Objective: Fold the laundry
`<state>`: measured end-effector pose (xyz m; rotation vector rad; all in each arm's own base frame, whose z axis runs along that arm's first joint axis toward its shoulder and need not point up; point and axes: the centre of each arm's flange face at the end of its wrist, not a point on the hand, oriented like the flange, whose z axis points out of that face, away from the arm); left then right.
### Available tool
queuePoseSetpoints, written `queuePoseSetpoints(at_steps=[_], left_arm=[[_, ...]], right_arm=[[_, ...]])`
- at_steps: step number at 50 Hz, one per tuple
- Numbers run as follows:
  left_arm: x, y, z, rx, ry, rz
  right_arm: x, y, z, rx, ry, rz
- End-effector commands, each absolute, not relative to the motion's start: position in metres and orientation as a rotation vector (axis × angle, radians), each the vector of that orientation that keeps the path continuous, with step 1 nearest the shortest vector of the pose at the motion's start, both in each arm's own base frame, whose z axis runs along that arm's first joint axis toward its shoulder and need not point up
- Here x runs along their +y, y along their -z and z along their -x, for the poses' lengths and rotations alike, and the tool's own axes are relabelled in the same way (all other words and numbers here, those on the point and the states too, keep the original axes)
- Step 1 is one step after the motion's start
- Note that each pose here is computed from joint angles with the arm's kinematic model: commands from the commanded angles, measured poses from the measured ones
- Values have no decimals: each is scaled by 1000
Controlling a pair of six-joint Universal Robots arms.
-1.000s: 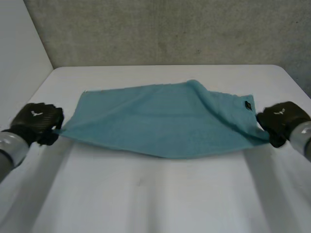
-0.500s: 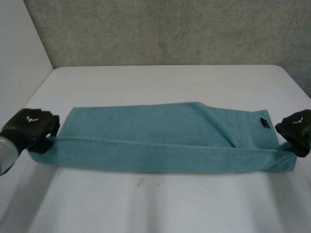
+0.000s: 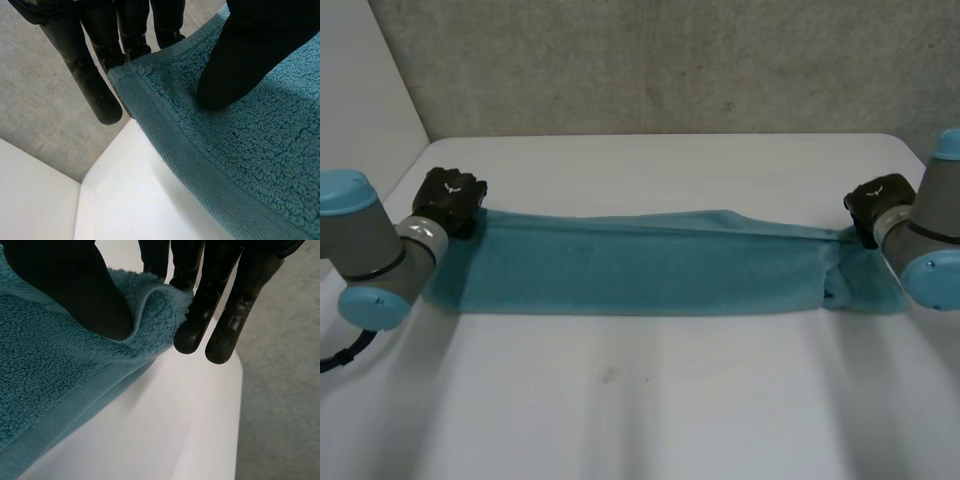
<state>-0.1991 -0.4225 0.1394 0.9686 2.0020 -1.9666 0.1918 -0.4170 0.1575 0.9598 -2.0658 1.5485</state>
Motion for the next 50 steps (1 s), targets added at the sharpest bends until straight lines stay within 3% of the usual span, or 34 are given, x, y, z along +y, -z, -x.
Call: queuePoseSetpoints(at_steps=[1, 8, 18, 24, 29, 34, 39, 42, 50], left_arm=[[-440, -145, 203, 1909, 2042, -947], [-449, -143, 207, 1856, 2084, -944], [-427, -142, 233, 1820, 2145, -1027], [-416, -172, 233, 1751, 2203, -1004], [-399, -202, 229, 1716, 2234, -978], [-380, -213, 225, 1730, 2226, -974], [-358, -213, 221, 1767, 2203, -987], [-340, -206, 216, 1818, 2169, -998], [-319, -194, 214, 1976, 2180, -945]], right_arm=[[-439, -162, -199, -1945, -1666, -881], [-448, -163, -205, -1876, -1732, -848], [-444, -157, -205, -1910, -1694, -777], [-426, -244, -197, -1869, -1940, -573], [-402, -281, -199, -1864, -2077, -576], [-379, -297, -183, -1882, -2096, -641], [-368, -290, -167, -1954, -2027, -669], [-351, -257, -155, -2164, -1866, -728], [-331, -206, -137, -2429, -1668, -778]])
